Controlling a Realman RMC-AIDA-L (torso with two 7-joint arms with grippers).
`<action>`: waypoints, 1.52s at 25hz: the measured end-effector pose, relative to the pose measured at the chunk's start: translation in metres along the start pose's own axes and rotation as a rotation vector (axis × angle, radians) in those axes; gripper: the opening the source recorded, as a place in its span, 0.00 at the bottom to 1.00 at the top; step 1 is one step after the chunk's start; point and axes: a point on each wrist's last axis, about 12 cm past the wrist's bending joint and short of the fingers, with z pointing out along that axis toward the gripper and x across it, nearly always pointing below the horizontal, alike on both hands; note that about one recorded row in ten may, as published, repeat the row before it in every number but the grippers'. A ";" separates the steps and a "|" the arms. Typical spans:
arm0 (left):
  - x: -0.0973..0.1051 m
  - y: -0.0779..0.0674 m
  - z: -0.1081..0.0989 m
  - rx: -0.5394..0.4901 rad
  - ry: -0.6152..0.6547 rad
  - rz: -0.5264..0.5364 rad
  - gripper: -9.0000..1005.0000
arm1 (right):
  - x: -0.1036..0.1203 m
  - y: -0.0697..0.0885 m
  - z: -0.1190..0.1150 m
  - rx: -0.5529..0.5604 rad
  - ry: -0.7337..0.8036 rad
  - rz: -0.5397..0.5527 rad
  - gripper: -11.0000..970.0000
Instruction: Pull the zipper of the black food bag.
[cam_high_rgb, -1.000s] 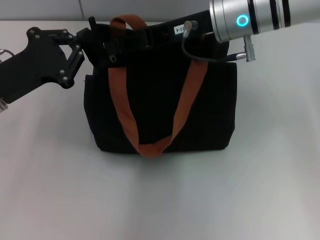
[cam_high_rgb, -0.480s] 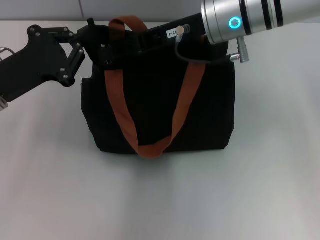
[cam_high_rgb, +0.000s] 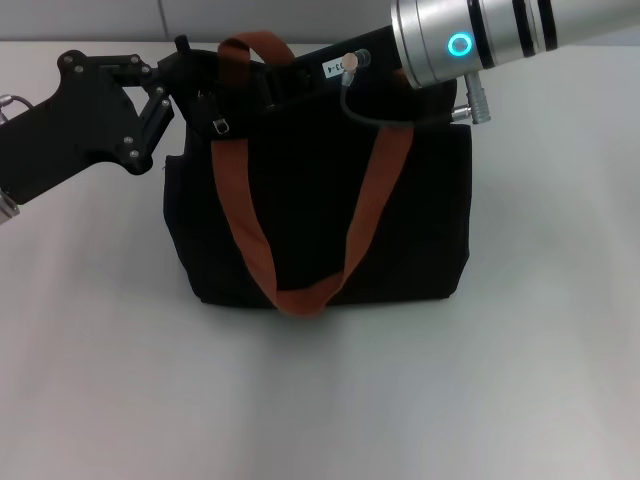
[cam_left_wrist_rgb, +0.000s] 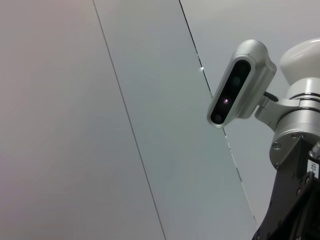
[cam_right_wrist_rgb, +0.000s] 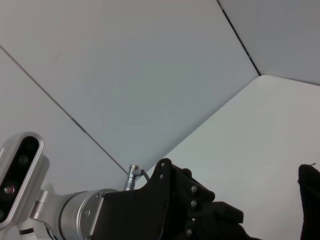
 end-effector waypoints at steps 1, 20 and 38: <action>0.000 0.000 0.000 0.000 0.000 0.000 0.05 | 0.000 0.000 0.000 0.000 0.000 0.000 0.30; -0.001 -0.002 -0.003 0.006 -0.013 -0.010 0.05 | 0.002 -0.002 -0.002 0.009 -0.003 0.007 0.08; -0.002 -0.004 -0.002 0.011 -0.033 -0.015 0.05 | -0.002 0.000 0.003 0.012 0.008 0.001 0.03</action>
